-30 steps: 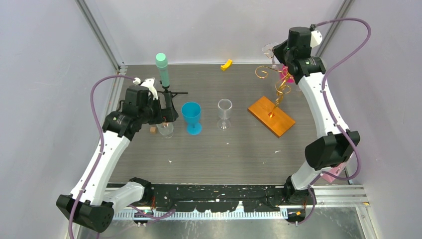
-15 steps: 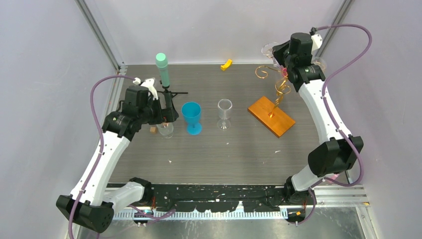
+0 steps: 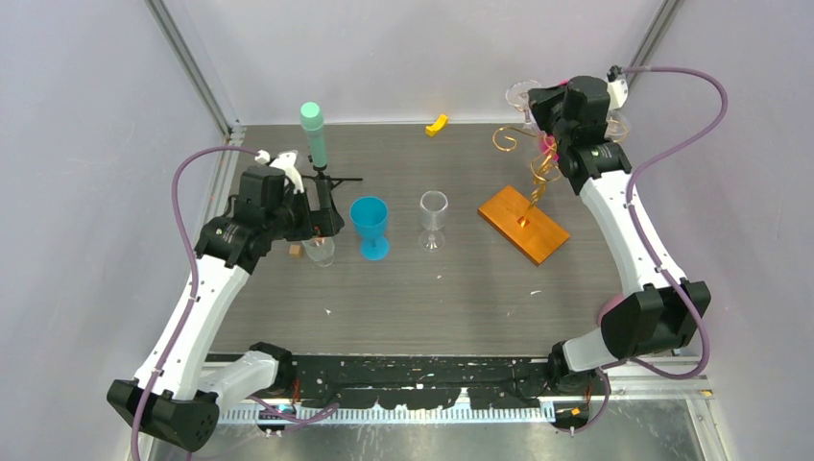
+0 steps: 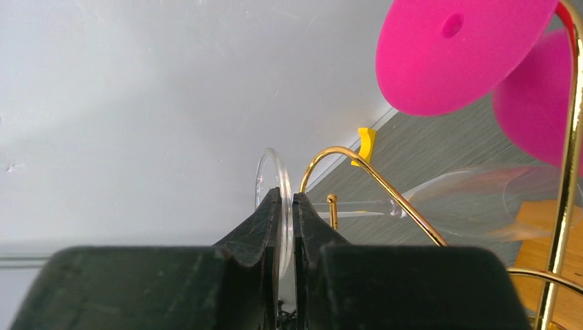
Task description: Take the wine glass off the wine glass rack
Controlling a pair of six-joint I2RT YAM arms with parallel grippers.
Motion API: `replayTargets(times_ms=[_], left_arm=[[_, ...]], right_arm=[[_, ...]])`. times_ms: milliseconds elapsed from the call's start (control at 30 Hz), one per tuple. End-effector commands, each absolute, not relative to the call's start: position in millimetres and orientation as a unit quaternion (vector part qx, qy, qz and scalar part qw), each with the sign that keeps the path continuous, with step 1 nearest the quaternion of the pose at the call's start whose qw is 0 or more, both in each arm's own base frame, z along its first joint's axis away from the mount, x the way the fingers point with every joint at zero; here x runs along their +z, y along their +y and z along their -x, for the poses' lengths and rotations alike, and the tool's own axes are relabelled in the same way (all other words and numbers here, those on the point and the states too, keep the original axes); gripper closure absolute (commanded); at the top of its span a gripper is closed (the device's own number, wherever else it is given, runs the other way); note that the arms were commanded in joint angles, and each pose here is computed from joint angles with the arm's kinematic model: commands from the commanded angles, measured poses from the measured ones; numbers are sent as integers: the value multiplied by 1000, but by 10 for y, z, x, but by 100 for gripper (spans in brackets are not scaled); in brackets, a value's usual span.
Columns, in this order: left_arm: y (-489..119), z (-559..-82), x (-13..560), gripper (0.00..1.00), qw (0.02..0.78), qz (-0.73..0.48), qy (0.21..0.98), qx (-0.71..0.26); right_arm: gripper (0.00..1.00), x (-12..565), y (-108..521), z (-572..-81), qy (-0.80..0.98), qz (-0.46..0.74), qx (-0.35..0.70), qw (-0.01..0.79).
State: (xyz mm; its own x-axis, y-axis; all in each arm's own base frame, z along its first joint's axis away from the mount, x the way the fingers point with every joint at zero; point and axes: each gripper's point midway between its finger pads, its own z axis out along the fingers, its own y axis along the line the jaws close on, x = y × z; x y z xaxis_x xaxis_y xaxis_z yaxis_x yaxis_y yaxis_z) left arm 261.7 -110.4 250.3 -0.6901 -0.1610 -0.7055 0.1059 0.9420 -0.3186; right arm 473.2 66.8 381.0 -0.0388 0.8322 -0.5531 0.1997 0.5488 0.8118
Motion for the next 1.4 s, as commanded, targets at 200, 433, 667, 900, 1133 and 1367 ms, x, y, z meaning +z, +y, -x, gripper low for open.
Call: replayTargets(times_ms=[200,433,667,900,1133,1367], left_arm=[[-1125,-2628,2640,1,409,15,894,-184],[-1135,-2630,2639,1,408,14,894,-185],[-1124,-2626,2637,1,408,13,894,-183],[-1114,-2619,2629,1,408,12,895,-180],[-1108,-2615,2624,1,409,12,895,-179],[-1102,-2613,2623,1,409,12,895,-177]], right_arm=[[100,4277,421,-4581,567,-436,308,627],[100,4275,356,-4667,557,-449,303,630],[100,4213,396,-4777,559,-456,313,618],[100,4121,473,-4826,567,-457,329,602],[100,4162,439,-4816,560,-457,324,610],[100,4194,332,-4756,540,-477,314,618]])
